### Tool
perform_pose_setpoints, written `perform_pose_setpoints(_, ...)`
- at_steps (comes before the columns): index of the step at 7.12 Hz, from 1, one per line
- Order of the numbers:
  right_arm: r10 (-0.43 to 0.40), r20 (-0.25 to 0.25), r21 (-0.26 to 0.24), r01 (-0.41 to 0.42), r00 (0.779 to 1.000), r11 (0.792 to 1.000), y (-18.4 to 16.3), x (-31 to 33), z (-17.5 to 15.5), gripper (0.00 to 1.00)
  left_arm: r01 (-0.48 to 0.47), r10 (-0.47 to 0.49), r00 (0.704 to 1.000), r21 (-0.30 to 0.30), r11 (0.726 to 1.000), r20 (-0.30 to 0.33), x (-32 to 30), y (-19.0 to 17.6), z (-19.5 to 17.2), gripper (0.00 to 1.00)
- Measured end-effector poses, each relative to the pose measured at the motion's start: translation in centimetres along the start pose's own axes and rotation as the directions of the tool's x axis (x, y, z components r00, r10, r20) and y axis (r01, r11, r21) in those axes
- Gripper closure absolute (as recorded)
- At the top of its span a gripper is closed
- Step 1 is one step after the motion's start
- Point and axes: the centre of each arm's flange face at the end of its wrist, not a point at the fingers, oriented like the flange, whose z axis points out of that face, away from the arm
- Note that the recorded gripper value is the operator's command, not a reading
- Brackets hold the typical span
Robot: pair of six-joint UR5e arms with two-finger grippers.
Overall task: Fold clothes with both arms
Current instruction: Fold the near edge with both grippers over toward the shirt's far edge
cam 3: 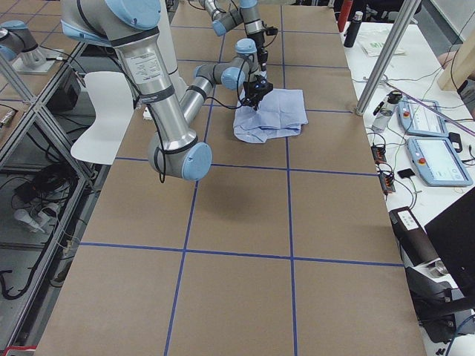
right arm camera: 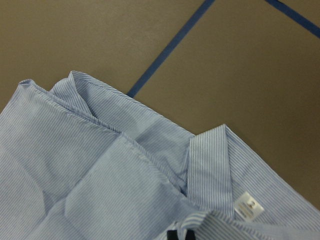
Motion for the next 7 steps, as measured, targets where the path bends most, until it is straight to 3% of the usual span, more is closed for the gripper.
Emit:
perform_pose_setpoints(3, -0.047, -0.061, 0.039, 0.049, 0.997, 0.998, -3.5, -6.4, 3.2, 1.00, 0.000, 0.001, 1.000, 0.067, 0.998, -0.004, 1.8, -7.1, 5.8, 1.00)
perform_pose_setpoints(7, -0.080, -0.069, 0.053, 0.084, 0.994, 0.995, -6.9, -8.2, 8.5, 1.00, 0.000, 0.000, 1.000, 0.082, 0.997, -0.007, 3.8, -9.4, 10.9, 1.00)
